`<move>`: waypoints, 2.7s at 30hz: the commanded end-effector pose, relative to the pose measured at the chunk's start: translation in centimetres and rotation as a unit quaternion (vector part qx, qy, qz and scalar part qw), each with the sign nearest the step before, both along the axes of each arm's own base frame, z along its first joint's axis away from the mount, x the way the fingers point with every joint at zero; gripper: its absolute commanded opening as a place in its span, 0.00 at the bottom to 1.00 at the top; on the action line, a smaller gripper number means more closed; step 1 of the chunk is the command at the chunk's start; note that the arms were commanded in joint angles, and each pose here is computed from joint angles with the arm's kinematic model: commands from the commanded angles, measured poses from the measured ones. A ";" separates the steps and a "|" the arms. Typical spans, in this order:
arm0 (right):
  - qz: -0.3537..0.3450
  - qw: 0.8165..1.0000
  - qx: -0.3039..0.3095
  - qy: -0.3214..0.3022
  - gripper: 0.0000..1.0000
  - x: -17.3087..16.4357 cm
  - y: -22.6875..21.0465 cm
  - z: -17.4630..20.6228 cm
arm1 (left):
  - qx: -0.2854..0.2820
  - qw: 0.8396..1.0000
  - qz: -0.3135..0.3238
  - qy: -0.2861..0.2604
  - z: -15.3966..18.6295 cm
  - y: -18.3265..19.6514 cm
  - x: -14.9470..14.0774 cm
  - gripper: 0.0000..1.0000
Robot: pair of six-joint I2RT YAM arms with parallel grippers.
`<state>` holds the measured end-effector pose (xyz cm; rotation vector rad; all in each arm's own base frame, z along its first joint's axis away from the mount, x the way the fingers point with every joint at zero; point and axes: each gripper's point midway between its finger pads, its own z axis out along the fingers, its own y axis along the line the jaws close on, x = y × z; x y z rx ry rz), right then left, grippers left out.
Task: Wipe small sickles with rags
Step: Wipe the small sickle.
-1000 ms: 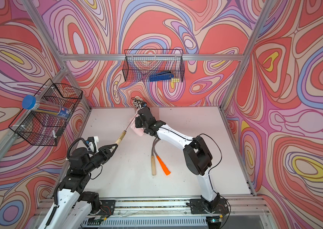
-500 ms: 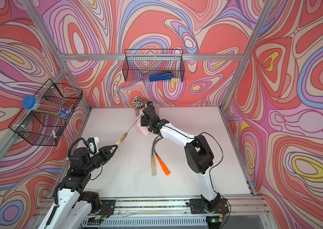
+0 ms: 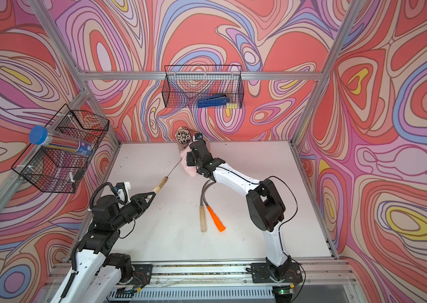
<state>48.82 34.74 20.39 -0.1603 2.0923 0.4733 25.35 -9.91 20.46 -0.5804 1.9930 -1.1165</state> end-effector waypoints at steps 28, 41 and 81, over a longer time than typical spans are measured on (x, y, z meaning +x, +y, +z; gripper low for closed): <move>0.023 0.997 0.068 0.020 0.00 1.4 0.4 0.2 | -0.003 1.000 0.003 -0.023 1.6 0.2 0.0 0.00; 0.050 0.997 0.055 0.031 0.00 0.1 2.2 -1.8 | -0.003 1.000 0.002 -0.019 1.3 0.2 0.2 0.00; 0.193 0.972 0.127 0.035 0.00 -12.1 12.9 -0.1 | -0.006 1.000 0.002 -0.023 1.6 0.2 0.0 0.00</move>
